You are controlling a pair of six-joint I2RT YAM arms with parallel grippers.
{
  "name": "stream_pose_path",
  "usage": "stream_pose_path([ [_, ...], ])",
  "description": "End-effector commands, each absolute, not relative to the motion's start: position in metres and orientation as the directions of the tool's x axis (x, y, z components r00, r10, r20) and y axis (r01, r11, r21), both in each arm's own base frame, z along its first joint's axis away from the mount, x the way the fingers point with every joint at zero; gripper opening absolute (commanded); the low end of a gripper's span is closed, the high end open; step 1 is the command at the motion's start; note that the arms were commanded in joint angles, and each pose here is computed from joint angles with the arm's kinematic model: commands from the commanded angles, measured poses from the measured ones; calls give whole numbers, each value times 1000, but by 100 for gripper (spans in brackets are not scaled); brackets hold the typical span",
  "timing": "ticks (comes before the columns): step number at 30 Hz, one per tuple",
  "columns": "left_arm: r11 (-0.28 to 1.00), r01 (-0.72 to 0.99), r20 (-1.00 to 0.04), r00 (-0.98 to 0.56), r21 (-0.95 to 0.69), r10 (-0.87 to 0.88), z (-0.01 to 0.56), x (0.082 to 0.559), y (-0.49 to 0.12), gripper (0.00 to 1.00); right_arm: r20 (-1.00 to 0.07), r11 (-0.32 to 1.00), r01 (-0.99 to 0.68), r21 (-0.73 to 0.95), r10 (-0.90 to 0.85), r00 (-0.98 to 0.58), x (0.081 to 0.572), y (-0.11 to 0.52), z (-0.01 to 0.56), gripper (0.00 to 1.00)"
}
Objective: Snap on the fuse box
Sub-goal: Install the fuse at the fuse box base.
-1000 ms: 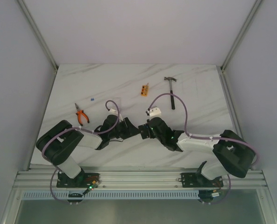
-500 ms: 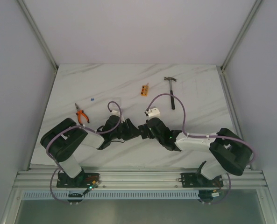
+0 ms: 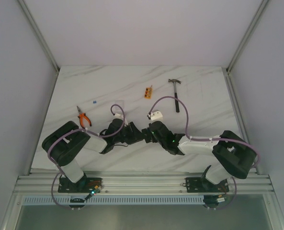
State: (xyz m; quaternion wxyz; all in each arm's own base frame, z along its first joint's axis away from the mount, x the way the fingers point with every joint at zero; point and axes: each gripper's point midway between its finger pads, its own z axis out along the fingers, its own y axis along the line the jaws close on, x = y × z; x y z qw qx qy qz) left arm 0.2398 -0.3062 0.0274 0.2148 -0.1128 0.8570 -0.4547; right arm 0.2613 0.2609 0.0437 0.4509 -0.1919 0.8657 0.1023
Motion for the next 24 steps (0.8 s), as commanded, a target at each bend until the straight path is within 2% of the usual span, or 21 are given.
stream_pose_path([
  [1, 539, 15, -264, -883, -842, -388, 32, 243, -314, 47, -839, 912, -410, -19, -238, -490, 269, 268, 54, 0],
  [7, 534, 10, -258, -883, -845, -392, 33, 242, -314, 47, -832, 907, -420, -21, -249, -496, 265, 269, 57, 18],
  [14, 548, 9, -269, -878, -836, -396, 35, 243, -311, 47, -834, 901, -435, 0, -240, -496, 262, 272, 67, 32],
  [20, 586, 7, -292, -872, -811, -394, 35, 246, -307, 47, -822, 906, -424, -3, -244, -515, 260, 269, 73, 36],
  [24, 632, 8, -320, -867, -775, -382, 34, 249, -302, 46, -798, 903, -429, -15, -269, -539, 256, 264, 81, 34],
])
